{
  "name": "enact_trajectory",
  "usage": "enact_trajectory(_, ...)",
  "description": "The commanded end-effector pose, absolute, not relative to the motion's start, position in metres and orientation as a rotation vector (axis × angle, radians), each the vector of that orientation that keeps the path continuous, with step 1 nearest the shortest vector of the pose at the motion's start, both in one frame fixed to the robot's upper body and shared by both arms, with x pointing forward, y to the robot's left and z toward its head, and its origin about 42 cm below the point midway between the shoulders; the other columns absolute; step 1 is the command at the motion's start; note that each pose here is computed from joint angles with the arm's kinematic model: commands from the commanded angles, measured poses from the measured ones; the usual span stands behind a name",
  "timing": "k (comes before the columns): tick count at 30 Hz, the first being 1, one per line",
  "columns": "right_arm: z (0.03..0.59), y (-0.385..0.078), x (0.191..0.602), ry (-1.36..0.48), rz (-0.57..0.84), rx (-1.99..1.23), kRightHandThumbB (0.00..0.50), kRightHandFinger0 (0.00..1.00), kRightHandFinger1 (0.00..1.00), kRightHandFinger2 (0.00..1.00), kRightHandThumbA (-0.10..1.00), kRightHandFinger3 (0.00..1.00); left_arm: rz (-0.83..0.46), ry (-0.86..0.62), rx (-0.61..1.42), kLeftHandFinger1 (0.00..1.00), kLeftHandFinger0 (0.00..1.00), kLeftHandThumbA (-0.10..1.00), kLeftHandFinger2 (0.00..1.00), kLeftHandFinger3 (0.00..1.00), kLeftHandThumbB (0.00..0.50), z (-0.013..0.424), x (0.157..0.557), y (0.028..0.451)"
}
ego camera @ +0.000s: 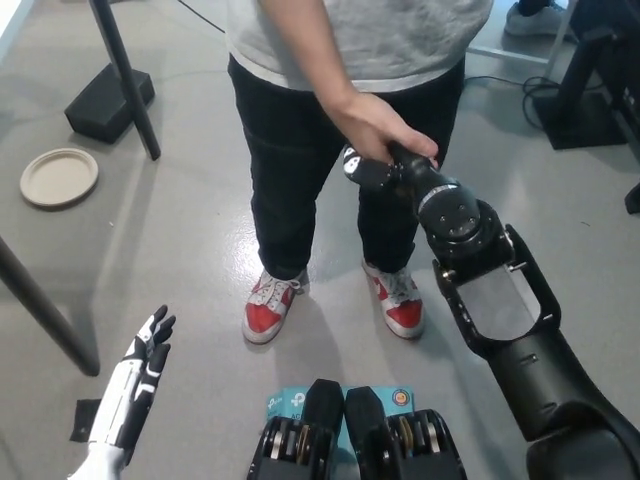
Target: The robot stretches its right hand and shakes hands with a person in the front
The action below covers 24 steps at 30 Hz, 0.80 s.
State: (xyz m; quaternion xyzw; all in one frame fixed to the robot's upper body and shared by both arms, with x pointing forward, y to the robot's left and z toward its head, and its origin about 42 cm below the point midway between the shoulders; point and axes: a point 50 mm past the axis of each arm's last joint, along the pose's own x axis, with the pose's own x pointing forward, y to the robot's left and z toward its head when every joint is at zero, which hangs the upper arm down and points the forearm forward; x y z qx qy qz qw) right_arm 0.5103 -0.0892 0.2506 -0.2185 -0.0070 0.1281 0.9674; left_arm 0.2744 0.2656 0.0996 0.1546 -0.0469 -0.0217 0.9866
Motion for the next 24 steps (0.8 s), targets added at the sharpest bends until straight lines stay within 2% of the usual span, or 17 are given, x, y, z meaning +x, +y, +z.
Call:
enact_trajectory(1,0.298,-0.092,0.496,-0.236,0.215,-0.412,0.006,1.0,1.0,1.0,-0.1,1.0,-0.06,-0.17,0.35,1.0,1.0,1.0,1.0,1.0,0.13,0.114,0.277,0.266)
enact_trajectory(3,0.32,-0.093,0.477,-0.321,0.228,-0.378,0.0,1.0,1.0,1.0,-0.09,1.0,-0.056,-0.17,0.34,1.0,1.0,1.0,1.0,1.0,0.129,0.114,0.278,0.266)
enact_trajectory(6,0.358,-0.095,0.44,-0.46,0.247,-0.332,0.003,1.0,1.0,1.0,-0.03,1.0,-0.051,-0.175,0.33,1.0,1.0,1.0,1.0,1.0,0.135,0.115,0.28,0.267)
enact_trajectory(9,0.403,-0.101,0.376,-0.667,0.26,-0.283,0.0,1.0,1.0,1.0,0.0,1.0,-0.046,-0.194,0.342,1.0,1.0,1.0,1.0,1.0,0.123,0.116,0.282,0.268)
enact_trajectory(10,0.407,-0.101,0.368,-0.684,0.259,-0.278,0.0,1.0,1.0,1.0,0.01,1.0,-0.046,-0.195,0.345,1.0,1.0,1.0,1.0,1.0,0.12,0.116,0.282,0.268)
enact_trajectory(11,0.422,-0.105,0.34,-0.77,0.249,-0.284,0.0,1.0,1.0,1.0,0.04,1.0,-0.051,-0.192,0.343,1.0,1.0,1.0,1.0,1.0,0.129,0.116,0.281,0.268)
enact_trajectory(13,0.436,-0.109,0.304,-0.901,0.219,-0.271,0.008,1.0,1.0,1.0,0.05,1.0,-0.055,-0.181,0.345,1.0,1.0,1.0,1.0,1.0,0.138,0.116,0.28,0.268)
enact_trajectory(15,0.443,-0.114,0.28,-0.986,0.21,-0.266,0.006,1.0,1.0,1.0,0.05,1.0,-0.058,-0.183,0.342,1.0,1.0,1.0,1.0,1.0,0.136,0.117,0.281,0.268)
enact_trajectory(16,0.446,-0.116,0.265,-1.039,0.197,-0.256,0.028,0.98,1.0,1.0,0.06,1.0,-0.056,-0.185,0.344,1.0,1.0,1.0,1.0,1.0,0.136,0.117,0.281,0.268)
enact_trajectory(17,0.447,-0.117,0.26,-1.054,0.193,-0.251,0.018,0.77,1.0,1.0,0.07,1.0,-0.054,-0.186,0.345,1.0,1.0,1.0,1.0,1.0,0.135,0.117,0.281,0.268)
enact_trajectory(18,0.449,-0.118,0.248,-1.093,0.209,-0.228,0.008,1.0,1.0,1.0,0.06,1.0,-0.053,-0.188,0.354,1.0,1.0,1.0,1.0,1.0,0.128,0.117,0.28,0.267)
enact_trajectory(21,0.452,-0.118,0.24,-1.124,0.229,-0.202,0.004,1.0,1.0,1.0,0.02,1.0,-0.053,-0.195,0.359,1.0,1.0,1.0,1.0,1.0,0.12,0.119,0.283,0.267)
enact_trajectory(23,0.449,-0.116,0.248,-1.092,0.206,-0.233,0.013,1.0,1.0,1.0,-0.05,1.0,-0.053,-0.194,0.363,1.0,1.0,1.0,1.0,1.0,0.111,0.118,0.282,0.268)
enact_trajectory(24,0.446,-0.116,0.26,-1.052,0.196,-0.254,0.018,0.84,1.0,1.0,-0.05,1.0,-0.054,-0.188,0.361,1.0,1.0,1.0,1.0,1.0,0.118,0.117,0.281,0.268)
